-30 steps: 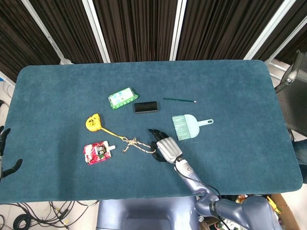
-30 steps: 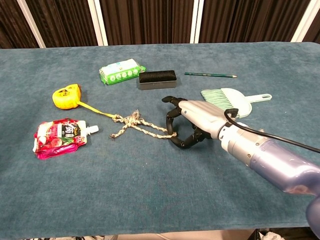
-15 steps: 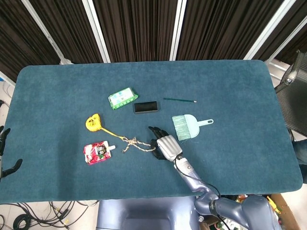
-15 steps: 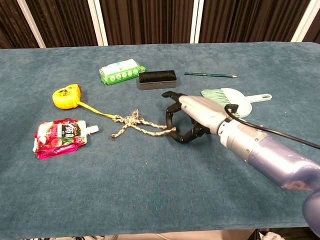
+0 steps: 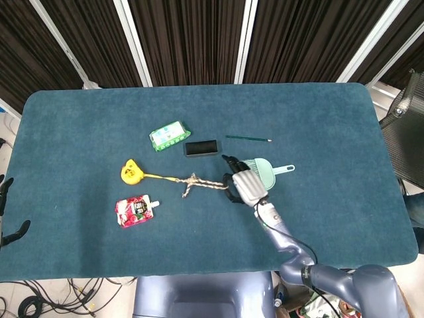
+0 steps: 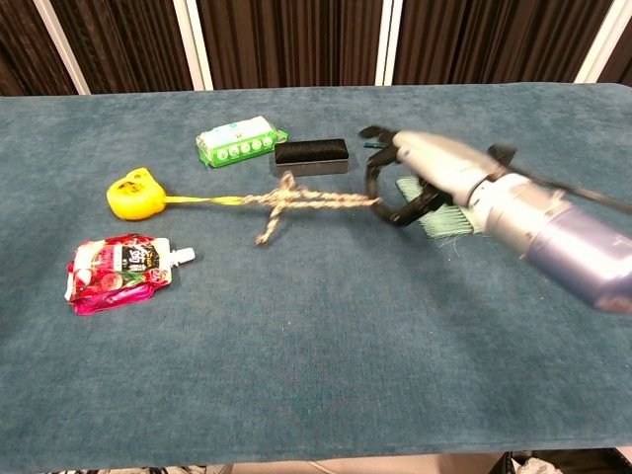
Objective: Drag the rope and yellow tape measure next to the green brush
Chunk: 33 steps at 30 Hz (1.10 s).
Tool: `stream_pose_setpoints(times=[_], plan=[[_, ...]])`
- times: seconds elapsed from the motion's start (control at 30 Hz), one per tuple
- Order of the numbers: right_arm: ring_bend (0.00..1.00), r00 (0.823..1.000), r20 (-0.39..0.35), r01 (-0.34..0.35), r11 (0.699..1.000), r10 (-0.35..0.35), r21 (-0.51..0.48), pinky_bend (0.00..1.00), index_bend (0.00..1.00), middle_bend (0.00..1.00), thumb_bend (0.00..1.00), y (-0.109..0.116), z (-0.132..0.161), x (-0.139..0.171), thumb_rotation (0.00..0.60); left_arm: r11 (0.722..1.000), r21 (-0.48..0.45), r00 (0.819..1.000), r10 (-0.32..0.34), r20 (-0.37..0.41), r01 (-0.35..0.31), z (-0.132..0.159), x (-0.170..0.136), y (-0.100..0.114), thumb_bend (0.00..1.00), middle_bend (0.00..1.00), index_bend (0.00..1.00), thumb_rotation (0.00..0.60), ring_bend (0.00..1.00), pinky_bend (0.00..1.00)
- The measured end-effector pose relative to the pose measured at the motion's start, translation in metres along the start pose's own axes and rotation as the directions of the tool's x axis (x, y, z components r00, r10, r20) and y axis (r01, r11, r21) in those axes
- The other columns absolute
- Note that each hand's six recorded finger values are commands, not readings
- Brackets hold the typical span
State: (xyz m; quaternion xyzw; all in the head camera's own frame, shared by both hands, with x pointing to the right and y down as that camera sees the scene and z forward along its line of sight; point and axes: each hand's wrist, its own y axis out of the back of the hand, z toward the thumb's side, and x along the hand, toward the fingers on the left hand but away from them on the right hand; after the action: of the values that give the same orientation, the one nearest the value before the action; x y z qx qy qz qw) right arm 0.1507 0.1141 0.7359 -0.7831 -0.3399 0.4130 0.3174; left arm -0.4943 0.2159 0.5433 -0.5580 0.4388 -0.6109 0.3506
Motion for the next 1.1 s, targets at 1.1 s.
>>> stream_pose_setpoints(times=[1.1], plan=[[0.03, 0.927, 0.319, 0.1, 0.952, -0.195, 0.291, 0.15, 0.65, 0.0, 0.45, 0.154, -0.165, 0.076, 0.6, 1.0, 0.001, 1.0, -0.002, -0.002, 0.002, 0.001, 0.0, -0.001, 0.24, 0.0, 0.04, 0.6, 0.0, 0.0]])
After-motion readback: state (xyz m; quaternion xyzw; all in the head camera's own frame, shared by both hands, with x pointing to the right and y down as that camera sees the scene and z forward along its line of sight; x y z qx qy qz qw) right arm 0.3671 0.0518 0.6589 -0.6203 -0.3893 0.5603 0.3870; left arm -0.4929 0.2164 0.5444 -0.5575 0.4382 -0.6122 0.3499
